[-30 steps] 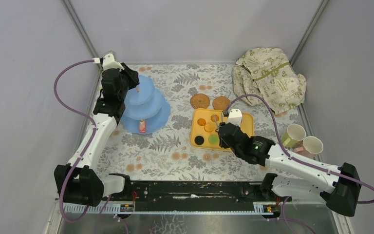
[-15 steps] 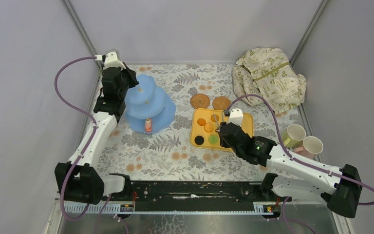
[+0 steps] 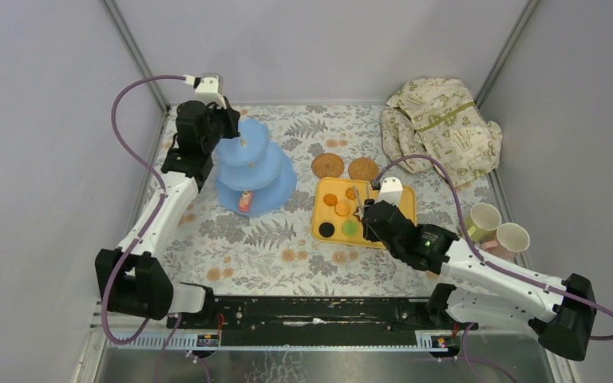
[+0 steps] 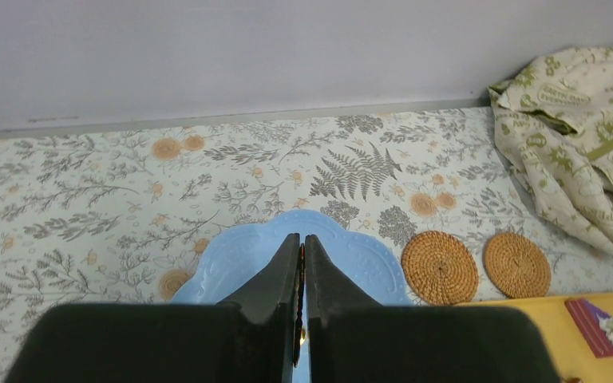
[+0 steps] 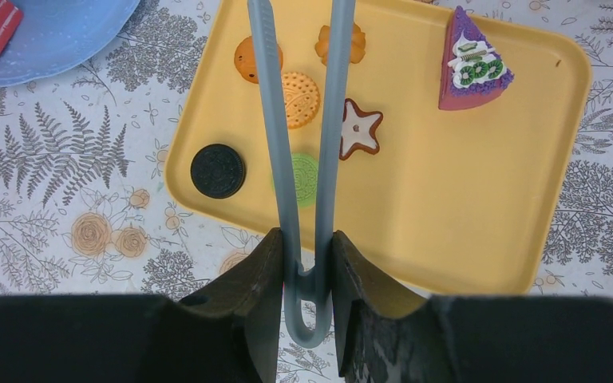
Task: Serve the afternoon tea
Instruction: Move the desert table to the center of the board.
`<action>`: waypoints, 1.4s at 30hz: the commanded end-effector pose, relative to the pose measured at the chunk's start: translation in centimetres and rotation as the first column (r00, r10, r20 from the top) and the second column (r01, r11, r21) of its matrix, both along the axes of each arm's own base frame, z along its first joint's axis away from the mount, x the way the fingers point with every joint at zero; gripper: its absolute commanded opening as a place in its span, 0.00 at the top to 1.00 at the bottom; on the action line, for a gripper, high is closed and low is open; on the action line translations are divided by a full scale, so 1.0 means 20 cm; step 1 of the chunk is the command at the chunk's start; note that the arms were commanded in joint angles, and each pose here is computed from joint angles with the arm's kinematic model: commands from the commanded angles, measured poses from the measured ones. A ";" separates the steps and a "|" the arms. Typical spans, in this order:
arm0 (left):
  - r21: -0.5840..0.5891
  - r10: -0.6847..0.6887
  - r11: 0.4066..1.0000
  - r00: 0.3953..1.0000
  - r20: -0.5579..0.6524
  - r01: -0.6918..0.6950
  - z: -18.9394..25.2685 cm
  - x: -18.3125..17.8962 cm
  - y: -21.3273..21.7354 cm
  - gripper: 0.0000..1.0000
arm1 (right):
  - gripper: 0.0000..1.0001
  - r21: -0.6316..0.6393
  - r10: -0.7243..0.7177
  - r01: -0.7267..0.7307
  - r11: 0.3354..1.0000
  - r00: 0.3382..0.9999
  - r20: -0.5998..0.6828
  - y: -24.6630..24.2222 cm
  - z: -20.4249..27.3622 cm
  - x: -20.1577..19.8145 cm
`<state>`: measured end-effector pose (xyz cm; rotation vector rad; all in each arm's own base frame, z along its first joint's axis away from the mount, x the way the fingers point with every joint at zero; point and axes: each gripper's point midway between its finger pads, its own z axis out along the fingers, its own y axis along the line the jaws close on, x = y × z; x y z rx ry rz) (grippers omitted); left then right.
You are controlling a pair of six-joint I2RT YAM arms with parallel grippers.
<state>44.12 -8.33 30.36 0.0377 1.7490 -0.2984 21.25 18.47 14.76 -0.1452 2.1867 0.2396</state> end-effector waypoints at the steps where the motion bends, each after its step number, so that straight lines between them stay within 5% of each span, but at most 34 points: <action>1: 0.074 -0.127 0.991 0.977 0.174 0.115 0.25 0.02 -0.11 0.92 | 0.80 -0.004 -0.007 0.007 1.000 1.000 0.015 -0.03 0.03 0.01; 18: 0.203 -0.375 0.922 0.891 0.256 0.330 0.28 -0.11 -0.28 0.93 | 0.80 -0.112 -0.037 0.031 0.993 0.998 -0.050 -0.13 0.02 0.02; 37: 0.192 -0.457 0.888 0.851 0.259 0.418 0.26 -0.21 -0.37 0.95 | 0.81 -0.171 -0.125 0.086 0.982 0.965 -0.231 -0.29 -0.20 -0.07; 42: 0.178 -0.437 0.898 0.865 0.246 0.403 0.24 -0.19 -0.37 0.84 | 0.83 -0.168 -0.152 0.111 0.980 0.955 -0.256 -0.31 -0.25 -0.06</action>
